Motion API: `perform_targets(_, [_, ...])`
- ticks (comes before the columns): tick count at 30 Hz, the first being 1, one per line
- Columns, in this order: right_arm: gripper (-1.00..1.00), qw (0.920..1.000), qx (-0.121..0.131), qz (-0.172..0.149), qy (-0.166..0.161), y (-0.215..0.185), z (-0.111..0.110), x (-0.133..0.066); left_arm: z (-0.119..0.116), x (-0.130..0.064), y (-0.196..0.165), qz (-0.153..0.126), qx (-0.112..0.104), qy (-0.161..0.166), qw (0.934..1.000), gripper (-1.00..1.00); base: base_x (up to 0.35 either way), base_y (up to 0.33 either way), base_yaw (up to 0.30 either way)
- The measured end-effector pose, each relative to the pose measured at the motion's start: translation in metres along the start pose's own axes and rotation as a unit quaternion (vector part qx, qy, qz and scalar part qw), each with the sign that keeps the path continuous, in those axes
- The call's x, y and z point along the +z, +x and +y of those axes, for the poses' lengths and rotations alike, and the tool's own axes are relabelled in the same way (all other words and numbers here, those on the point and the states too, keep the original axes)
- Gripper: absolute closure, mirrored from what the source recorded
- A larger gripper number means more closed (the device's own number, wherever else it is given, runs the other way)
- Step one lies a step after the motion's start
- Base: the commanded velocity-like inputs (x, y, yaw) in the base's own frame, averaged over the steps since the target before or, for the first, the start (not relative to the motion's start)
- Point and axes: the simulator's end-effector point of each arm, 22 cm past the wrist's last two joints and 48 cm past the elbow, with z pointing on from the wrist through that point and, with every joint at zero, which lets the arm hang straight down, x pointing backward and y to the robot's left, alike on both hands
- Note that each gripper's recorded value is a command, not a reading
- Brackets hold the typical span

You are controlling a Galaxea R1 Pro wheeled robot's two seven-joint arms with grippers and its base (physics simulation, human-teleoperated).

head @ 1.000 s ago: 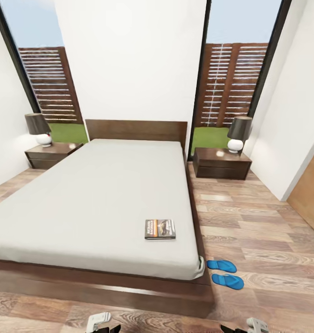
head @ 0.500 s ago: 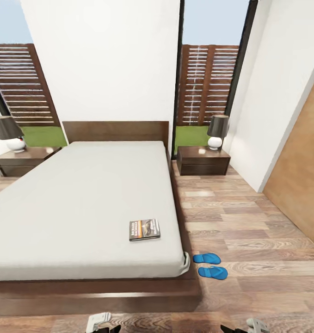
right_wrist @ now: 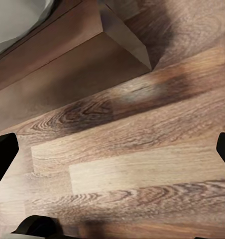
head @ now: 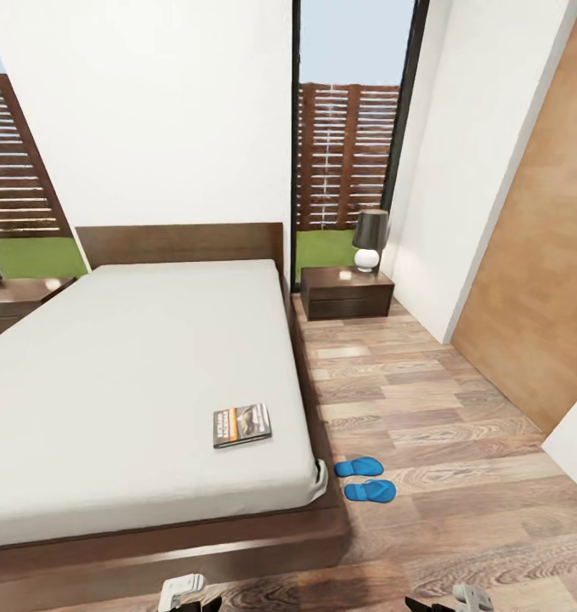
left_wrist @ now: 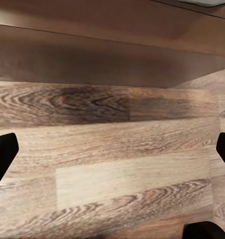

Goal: In the bedroom, move the book from the bed onto either nightstand, and place the two sandals side by side next to the bed.

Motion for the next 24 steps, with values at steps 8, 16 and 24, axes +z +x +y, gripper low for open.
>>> perform_targets(8, [-1.00, 1.0000, 0.001, 0.001, 0.001, 0.0007, -0.0003, 0.0000, 0.0000, 0.0000, 0.0000, 0.000, 0.000, 0.000, 1.0000, -1.00, 0.000, 0.000, -0.006])
perform_targets(16, [-1.00, 1.0000, 0.000, 0.001, 0.000, 0.0007, -0.0002, 0.0000, 0.0000, 0.0000, 0.0000, 0.000, 0.000, 0.000, 1.0000, -1.00, 0.000, 0.000, 0.000])
perform_targets(24, [-1.00, 1.0000, 0.001, 0.000, 0.000, -0.0014, 0.0017, -0.0026, -0.0014, -0.0027, -0.0020, 0.000, 0.000, 0.000, 1.0000, -1.00, 0.000, 0.000, 0.000])
